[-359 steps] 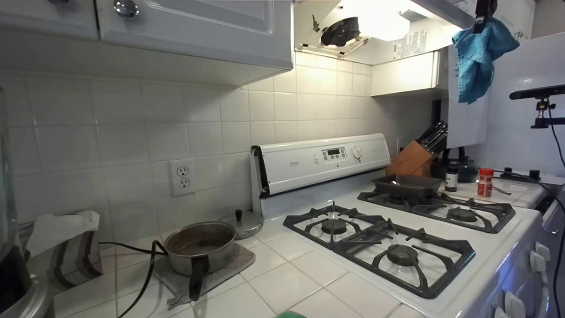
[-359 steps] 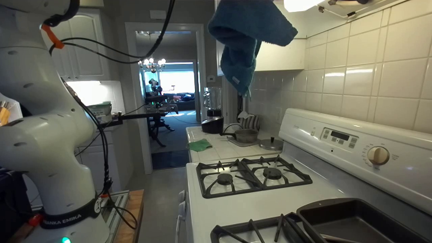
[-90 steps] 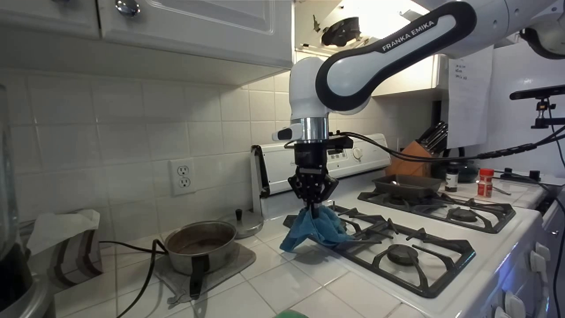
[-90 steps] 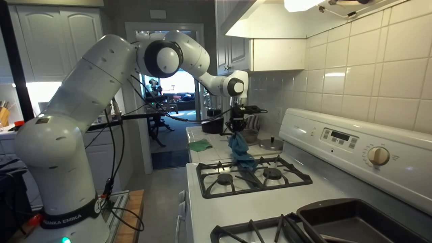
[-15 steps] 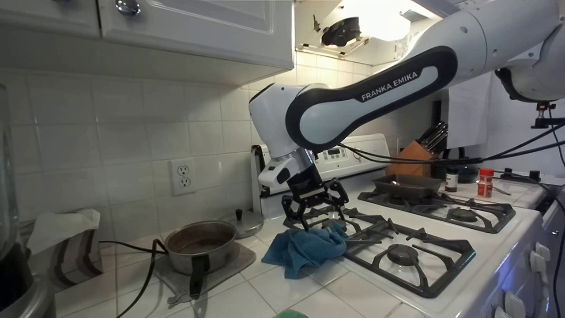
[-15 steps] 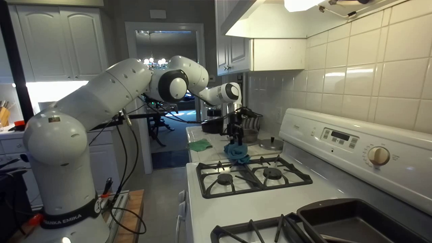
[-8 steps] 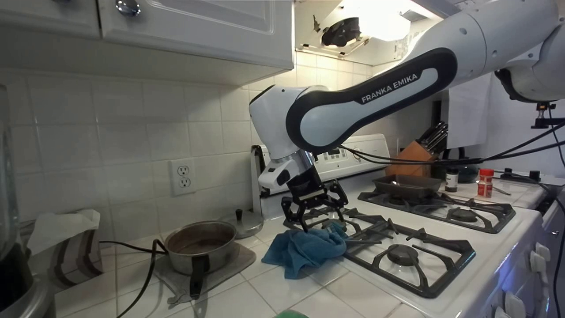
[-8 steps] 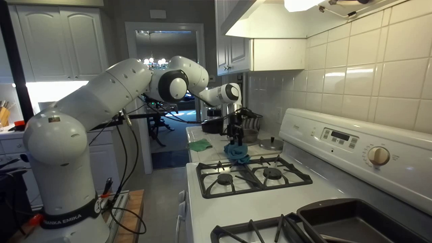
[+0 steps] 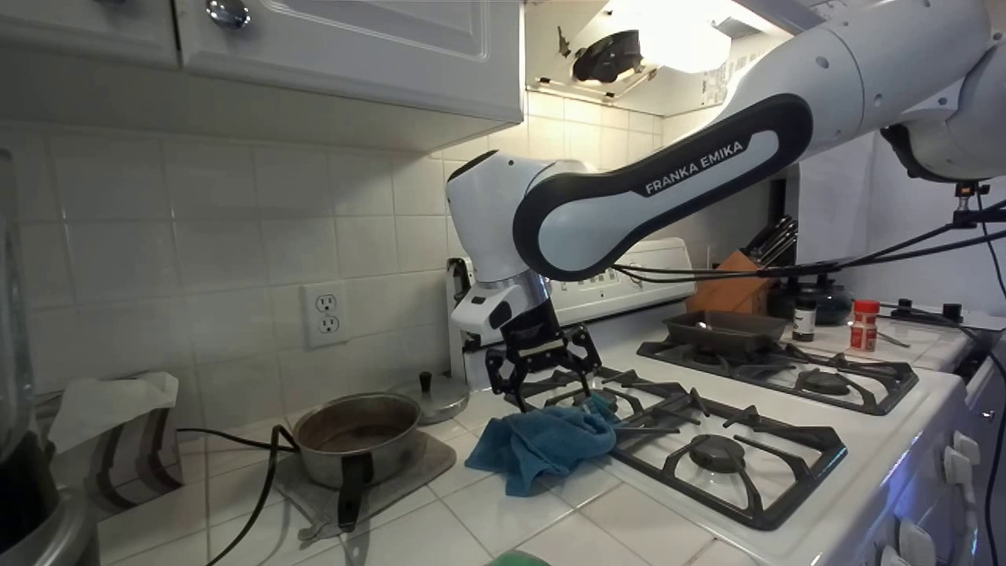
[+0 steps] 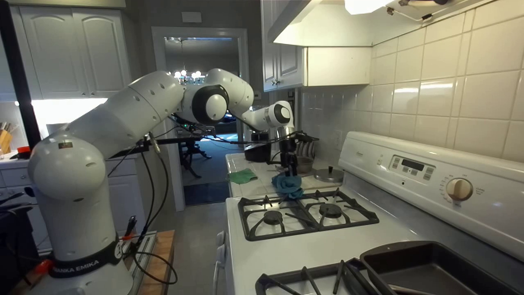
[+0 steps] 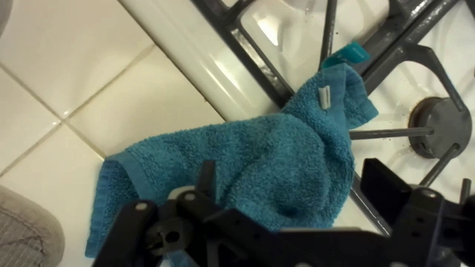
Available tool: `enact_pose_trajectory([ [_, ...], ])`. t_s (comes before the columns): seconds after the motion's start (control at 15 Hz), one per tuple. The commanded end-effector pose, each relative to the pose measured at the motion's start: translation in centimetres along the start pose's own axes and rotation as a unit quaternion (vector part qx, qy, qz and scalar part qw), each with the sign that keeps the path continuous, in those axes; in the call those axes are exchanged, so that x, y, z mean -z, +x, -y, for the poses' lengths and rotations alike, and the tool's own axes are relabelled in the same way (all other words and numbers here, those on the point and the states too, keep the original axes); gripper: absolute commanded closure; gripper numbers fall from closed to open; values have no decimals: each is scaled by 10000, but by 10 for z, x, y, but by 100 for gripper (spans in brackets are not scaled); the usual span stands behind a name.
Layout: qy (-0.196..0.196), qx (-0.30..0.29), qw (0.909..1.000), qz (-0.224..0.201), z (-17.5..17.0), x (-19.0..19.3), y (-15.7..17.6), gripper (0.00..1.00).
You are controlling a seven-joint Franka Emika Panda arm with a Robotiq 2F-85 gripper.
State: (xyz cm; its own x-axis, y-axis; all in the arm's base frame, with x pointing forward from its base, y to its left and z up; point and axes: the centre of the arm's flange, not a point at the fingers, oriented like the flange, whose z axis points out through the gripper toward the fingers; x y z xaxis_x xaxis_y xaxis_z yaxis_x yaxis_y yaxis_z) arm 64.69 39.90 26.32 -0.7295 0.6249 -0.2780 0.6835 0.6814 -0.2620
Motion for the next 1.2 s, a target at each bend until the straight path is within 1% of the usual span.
enact_pose_trajectory([
  [0.0,-351,793,9962,101,1,-9,0,0],
  [0.2,-649,1362,9885,-34,-1,-15,2,0],
  [0.33,-719,1655,9835,-115,-2,-19,4,1],
  [0.4,-739,1796,9808,-145,-3,-21,5,25],
  [0.47,-725,1915,9787,-172,-4,-22,6,25],
  [0.53,-744,2026,9762,-231,-5,-22,8,30],
  [0.6,-715,2101,9745,-327,-7,-18,11,36],
  [0.67,-698,2172,9728,-405,-9,-16,13,46],
  [0.73,-690,2227,9712,-486,-11,-11,18,52],
  [0.93,-640,2456,9652,-636,-17,1,33,74],
  [1.0,-603,2548,9625,-702,-20,4,38,80],
  [1.07,-613,2660,9591,-745,-21,7,42,88],
  [1.13,-616,2771,9557,-782,-24,10,46,95],
])
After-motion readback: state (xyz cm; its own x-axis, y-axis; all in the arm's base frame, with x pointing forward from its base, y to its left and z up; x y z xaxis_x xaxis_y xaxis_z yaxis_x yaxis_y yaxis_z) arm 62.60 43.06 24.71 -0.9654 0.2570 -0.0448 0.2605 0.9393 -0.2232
